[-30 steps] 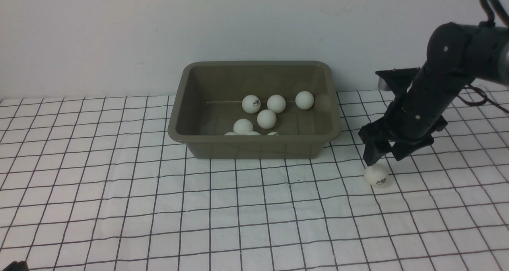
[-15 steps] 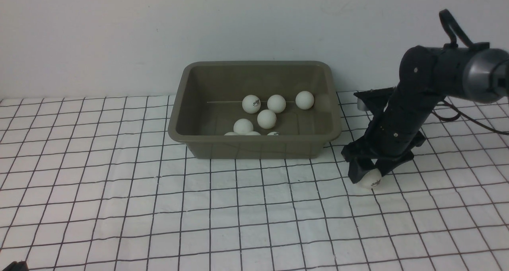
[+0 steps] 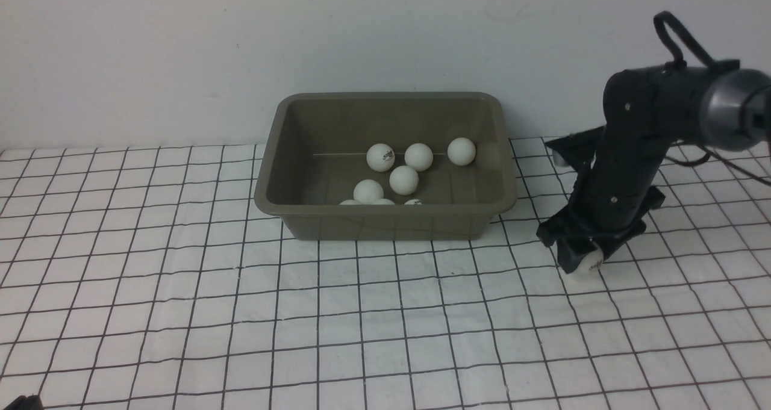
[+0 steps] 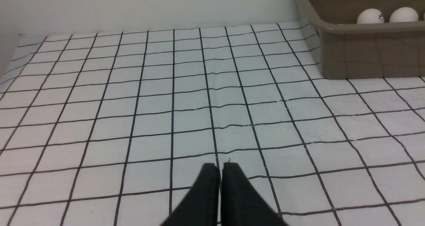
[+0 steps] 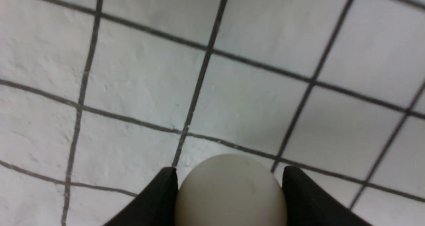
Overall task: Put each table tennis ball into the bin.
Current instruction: Use the right arm to clamp the table tennis ball closest to it, then use the right arm to put the table tennis ball into the box
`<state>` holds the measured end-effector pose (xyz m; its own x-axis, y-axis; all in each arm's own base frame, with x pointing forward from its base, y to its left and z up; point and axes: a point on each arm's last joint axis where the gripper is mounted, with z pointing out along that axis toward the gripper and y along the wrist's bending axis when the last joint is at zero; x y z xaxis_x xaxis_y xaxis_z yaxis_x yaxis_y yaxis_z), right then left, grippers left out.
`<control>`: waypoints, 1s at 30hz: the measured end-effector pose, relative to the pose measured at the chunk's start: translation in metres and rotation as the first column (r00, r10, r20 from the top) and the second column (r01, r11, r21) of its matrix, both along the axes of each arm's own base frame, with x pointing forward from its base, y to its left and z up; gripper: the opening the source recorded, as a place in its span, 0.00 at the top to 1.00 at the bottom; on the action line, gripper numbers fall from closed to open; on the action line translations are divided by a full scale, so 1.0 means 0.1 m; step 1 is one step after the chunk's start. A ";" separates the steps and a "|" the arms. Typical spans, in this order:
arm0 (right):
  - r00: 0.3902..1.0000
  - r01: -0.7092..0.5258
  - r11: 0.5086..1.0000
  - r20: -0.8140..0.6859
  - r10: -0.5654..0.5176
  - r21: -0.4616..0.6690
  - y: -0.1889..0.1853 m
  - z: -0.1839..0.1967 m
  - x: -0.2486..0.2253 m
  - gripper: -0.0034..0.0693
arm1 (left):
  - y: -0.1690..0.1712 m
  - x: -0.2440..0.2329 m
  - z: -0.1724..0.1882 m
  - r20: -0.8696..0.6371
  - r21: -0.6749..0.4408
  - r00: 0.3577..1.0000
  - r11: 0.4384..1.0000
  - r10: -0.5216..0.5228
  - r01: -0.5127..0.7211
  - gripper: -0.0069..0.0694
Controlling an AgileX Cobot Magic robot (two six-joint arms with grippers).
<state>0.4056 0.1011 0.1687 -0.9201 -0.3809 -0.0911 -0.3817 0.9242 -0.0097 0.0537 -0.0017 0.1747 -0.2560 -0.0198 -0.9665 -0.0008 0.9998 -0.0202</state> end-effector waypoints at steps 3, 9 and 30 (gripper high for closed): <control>0.999 -0.003 1.000 0.043 0.003 -0.007 -0.01 0.16 0.06 0.46 | 0.00 0.00 0.00 0.000 0.000 1.000 1.000 0.000 0.000 0.92; 0.959 0.017 0.989 0.278 -0.058 0.146 0.15 0.94 0.33 0.46 | 0.00 0.00 0.00 0.000 0.000 1.000 1.000 0.000 0.000 0.92; 0.919 -0.194 0.949 0.384 0.087 0.248 1.10 0.55 0.61 0.46 | 0.00 0.00 0.00 0.000 0.000 1.000 1.000 0.000 0.000 0.92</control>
